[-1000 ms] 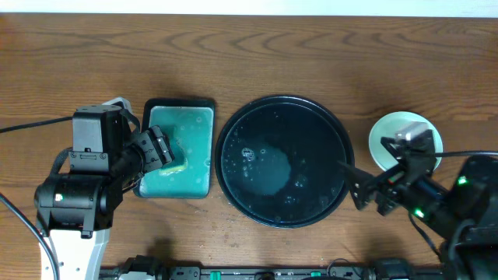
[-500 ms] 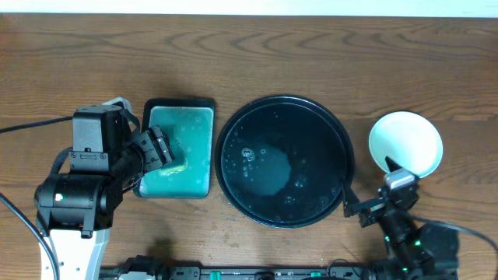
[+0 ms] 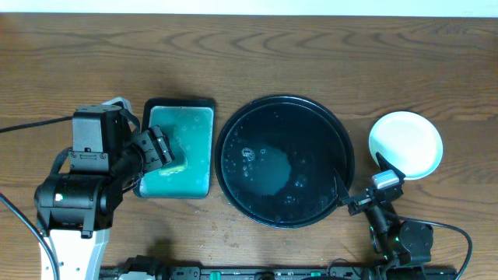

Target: Clean dirty plates on tray and stack at the side

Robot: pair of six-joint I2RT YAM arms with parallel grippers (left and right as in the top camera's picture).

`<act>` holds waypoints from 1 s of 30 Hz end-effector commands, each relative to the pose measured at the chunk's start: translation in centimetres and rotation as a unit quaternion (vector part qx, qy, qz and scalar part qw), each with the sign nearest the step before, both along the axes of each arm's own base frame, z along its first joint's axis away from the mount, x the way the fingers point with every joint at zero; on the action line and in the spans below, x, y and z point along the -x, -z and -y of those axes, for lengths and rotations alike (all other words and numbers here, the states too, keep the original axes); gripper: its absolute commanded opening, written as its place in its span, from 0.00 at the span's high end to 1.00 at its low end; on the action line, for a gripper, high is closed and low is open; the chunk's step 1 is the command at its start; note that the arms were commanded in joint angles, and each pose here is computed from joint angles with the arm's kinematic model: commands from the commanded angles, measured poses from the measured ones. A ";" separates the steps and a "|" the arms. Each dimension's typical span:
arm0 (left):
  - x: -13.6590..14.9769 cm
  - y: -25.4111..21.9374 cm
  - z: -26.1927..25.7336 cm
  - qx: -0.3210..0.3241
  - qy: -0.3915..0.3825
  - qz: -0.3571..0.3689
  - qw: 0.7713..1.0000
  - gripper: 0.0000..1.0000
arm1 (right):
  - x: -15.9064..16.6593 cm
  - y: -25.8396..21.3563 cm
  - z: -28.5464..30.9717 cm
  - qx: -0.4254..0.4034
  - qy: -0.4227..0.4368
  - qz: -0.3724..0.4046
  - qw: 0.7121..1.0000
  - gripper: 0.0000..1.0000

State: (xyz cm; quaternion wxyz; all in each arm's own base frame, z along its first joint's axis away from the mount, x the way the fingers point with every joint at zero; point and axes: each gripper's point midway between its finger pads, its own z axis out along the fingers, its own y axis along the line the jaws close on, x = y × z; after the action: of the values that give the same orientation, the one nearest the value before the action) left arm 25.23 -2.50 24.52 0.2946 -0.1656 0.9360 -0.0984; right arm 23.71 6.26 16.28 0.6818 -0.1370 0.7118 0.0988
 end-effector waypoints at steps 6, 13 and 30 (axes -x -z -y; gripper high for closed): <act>-0.1 -0.6 0.0 -0.001 0.001 0.007 1.000 0.20 | 0.0 0.0 0.3 0.003 0.007 0.001 1.000 0.01; -0.1 -0.6 0.0 -0.001 0.001 0.007 1.000 0.20 | 0.0 0.0 0.3 0.003 0.007 0.001 1.000 0.01; 1.4 -4.0 0.5 -0.075 0.089 0.346 0.931 0.20 | 0.0 0.0 0.3 0.003 0.007 0.001 1.000 0.01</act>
State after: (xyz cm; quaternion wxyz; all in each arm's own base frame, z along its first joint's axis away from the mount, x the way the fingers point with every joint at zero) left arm 24.90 -2.30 30.82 0.5796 -0.0722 0.8036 -0.1145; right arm 23.72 6.24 16.28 0.6820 -0.1367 0.7117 0.0984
